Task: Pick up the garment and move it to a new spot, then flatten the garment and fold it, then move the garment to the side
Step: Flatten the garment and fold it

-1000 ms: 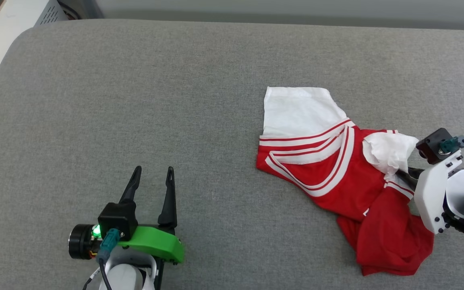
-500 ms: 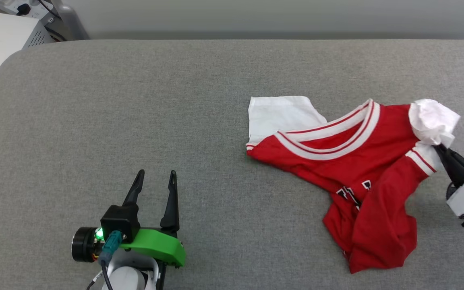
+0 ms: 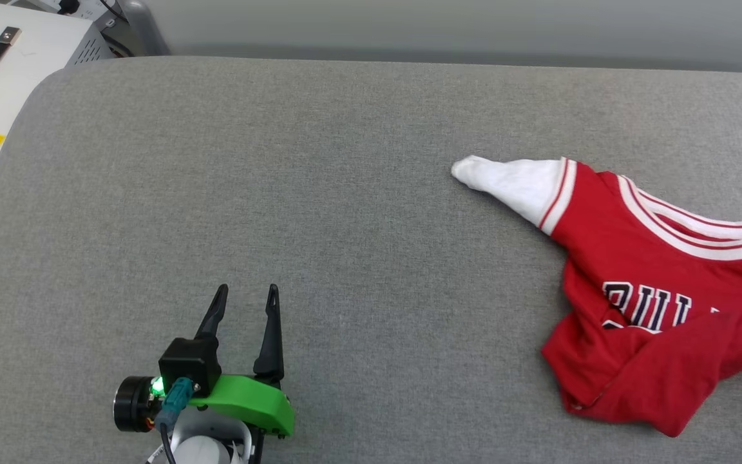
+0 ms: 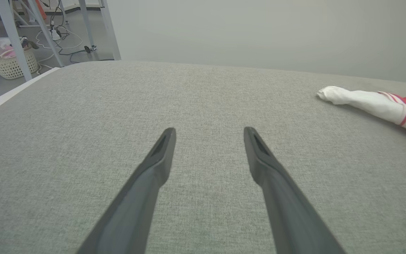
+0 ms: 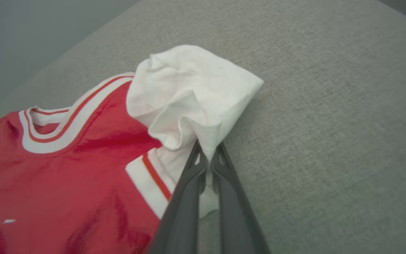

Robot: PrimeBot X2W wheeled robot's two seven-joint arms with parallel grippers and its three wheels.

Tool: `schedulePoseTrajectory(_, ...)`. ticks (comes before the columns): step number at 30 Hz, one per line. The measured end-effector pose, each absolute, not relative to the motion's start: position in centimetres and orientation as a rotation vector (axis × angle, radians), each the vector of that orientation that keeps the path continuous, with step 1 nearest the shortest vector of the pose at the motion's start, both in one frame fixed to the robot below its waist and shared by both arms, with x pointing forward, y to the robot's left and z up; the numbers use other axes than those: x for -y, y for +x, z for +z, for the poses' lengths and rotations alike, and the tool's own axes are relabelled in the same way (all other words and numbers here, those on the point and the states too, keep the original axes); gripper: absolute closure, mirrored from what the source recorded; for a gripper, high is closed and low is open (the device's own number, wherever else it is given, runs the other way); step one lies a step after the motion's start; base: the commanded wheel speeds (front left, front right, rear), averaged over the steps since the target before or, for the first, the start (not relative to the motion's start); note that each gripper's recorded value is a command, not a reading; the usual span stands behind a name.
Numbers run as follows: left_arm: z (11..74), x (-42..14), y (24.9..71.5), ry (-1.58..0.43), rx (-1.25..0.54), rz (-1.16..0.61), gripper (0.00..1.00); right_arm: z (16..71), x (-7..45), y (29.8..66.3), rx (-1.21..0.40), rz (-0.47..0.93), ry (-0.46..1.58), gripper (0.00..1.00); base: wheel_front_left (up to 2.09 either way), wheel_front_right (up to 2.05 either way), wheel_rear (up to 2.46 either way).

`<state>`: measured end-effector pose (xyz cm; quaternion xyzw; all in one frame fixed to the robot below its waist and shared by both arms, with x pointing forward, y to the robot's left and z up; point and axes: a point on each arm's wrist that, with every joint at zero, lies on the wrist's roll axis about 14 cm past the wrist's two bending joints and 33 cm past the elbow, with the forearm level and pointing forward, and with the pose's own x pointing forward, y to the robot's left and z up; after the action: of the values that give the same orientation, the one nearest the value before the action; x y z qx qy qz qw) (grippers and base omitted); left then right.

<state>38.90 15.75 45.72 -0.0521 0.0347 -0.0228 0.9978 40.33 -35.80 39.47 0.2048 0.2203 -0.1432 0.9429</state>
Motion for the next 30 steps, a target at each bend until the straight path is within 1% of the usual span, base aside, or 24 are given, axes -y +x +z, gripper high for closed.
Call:
schedulePoseTrajectory(4,45.9,-15.9,38.7,-0.104,-0.065,-0.040,0.00,39.0,38.4,38.8,-0.438,-0.393,0.394,1.00,0.00,0.00,0.00)
schedulePoseTrajectory(7,46.0,-15.9,38.7,-0.104,-0.061,-0.040,0.00,38.4,38.5,38.2,-0.452,-0.410,0.392,1.00,0.00,0.00,0.00)
schedulePoseTrajectory(8,46.1,-15.9,38.7,-0.104,-0.061,-0.041,0.00,38.4,38.4,38.2,-0.451,-0.412,0.398,0.60,0.00,0.00,0.00)
schedulePoseTrajectory(9,46.1,-15.9,38.7,-0.104,-0.060,-0.041,0.00,38.4,38.3,38.2,-0.448,-0.413,0.399,0.00,0.00,0.00,0.00)
schedulePoseTrajectory(14,46.3,-15.8,38.3,-0.104,-0.056,-0.042,0.00,40.4,39.3,38.4,-0.342,-0.418,0.328,0.00,0.00,0.00,0.00)
schedulePoseTrajectory(19,46.8,-15.9,37.8,-0.103,-0.043,-0.040,0.00,44.1,40.3,39.4,-0.222,-0.394,0.233,0.00,0.00,0.00,0.00)
schedulePoseTrajectory(23,47.3,-15.9,37.5,-0.096,-0.026,-0.042,0.00,51.9,40.6,41.6,0.016,-0.346,0.095,0.00,0.00,0.00,0.00)
schedulePoseTrajectory(25,47.7,-15.9,37.5,-0.090,-0.013,-0.044,0.00,55.0,38.9,42.3,0.121,-0.300,0.043,0.00,0.00,0.00,0.00)
schedulePoseTrajectory(26,47.9,-15.9,37.5,-0.088,-0.007,-0.044,0.00,55.8,38.1,42.5,0.146,-0.281,0.028,0.00,0.00,0.00,0.00)
schedulePoseTrajectory(28,48.4,-16.0,37.5,-0.080,0.010,-0.042,0.00,58.3,35.0,43.4,0.235,-0.206,-0.012,0.00,0.00,0.00,0.00)
schedulePoseTrajectory(30,48.6,-16.1,37.5,-0.074,0.016,-0.042,0.00,59.6,32.2,44.2,0.269,-0.128,-0.047,0.00,0.00,0.00,0.00)
